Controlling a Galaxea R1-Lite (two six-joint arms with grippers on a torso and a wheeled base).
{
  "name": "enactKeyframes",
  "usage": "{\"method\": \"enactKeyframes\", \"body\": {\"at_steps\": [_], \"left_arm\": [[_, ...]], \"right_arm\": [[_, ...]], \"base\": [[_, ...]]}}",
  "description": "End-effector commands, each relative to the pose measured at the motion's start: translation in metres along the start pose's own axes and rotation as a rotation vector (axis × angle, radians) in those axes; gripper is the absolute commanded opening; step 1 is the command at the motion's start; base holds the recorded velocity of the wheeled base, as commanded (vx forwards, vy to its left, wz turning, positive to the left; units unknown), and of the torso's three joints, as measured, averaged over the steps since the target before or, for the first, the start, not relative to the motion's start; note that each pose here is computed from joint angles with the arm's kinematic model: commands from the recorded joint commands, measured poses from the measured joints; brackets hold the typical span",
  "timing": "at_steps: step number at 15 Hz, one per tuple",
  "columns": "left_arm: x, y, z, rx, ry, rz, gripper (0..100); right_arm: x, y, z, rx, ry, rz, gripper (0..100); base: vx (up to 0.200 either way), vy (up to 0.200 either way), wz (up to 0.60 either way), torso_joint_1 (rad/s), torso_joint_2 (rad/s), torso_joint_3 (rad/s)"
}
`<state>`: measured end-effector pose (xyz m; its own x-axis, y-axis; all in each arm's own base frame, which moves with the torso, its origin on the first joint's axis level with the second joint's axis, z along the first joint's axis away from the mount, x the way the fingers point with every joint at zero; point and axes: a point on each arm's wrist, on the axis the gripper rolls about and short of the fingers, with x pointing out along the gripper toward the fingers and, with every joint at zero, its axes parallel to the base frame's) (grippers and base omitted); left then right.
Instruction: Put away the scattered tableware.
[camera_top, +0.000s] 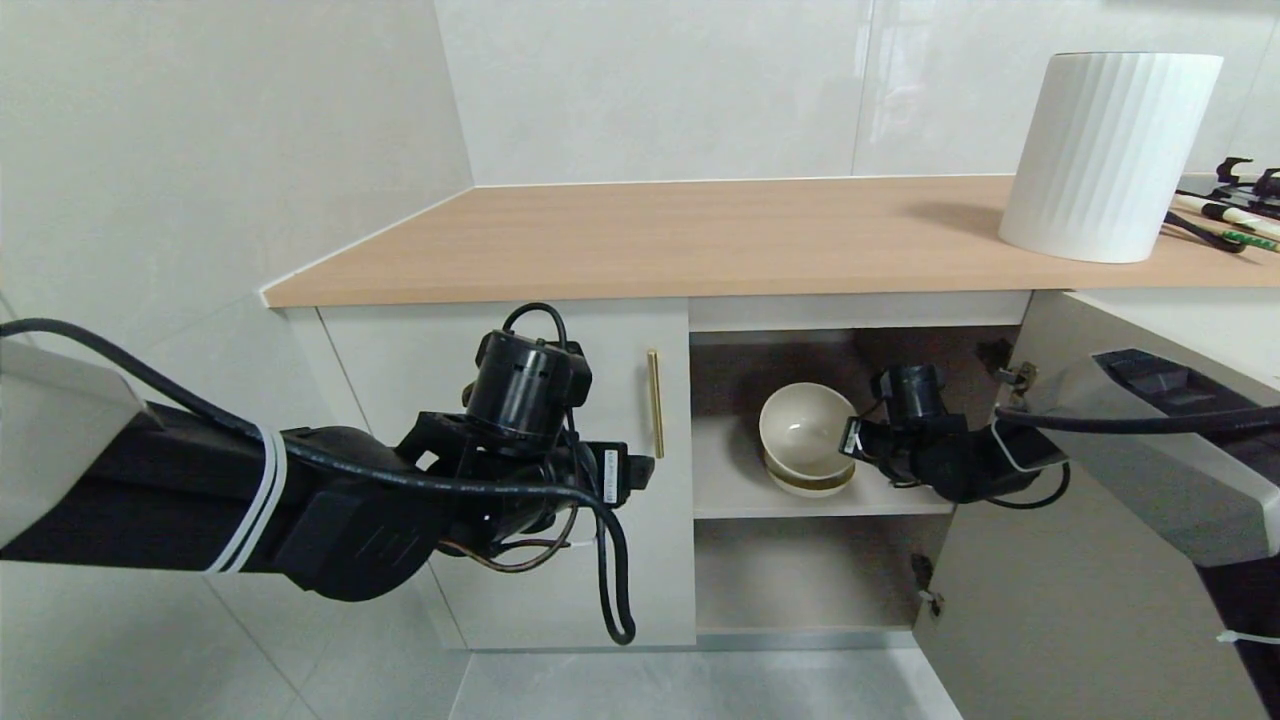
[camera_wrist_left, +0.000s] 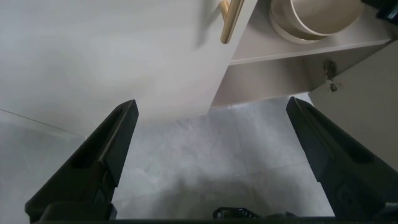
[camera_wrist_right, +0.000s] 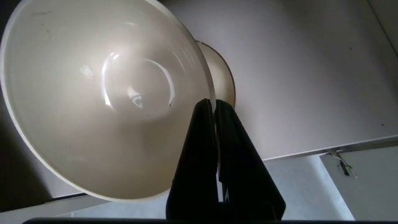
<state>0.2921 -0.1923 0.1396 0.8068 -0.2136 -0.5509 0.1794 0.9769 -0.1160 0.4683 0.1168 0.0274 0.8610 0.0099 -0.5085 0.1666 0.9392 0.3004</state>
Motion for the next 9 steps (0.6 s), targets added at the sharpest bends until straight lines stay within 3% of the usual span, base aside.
{"method": "enactKeyframes", "body": {"at_steps": [1,9], "left_arm": [[-0.0001,-0.0004,-0.0001,0.000,-0.001,-0.001,100],[0.0000,0.0001,0.0001,0.000,-0.001,0.001,100]], "right_arm": [[0.0055,-0.0039,-0.0025,-0.010,0.004,-0.009,0],[0.0134,-0.0096,-0.0069,-0.017,0.019,-0.025,0]], "base": [[0.000,0.000,0.00,0.000,0.00,0.000],[0.000,0.000,0.00,0.000,0.00,0.000]]}}
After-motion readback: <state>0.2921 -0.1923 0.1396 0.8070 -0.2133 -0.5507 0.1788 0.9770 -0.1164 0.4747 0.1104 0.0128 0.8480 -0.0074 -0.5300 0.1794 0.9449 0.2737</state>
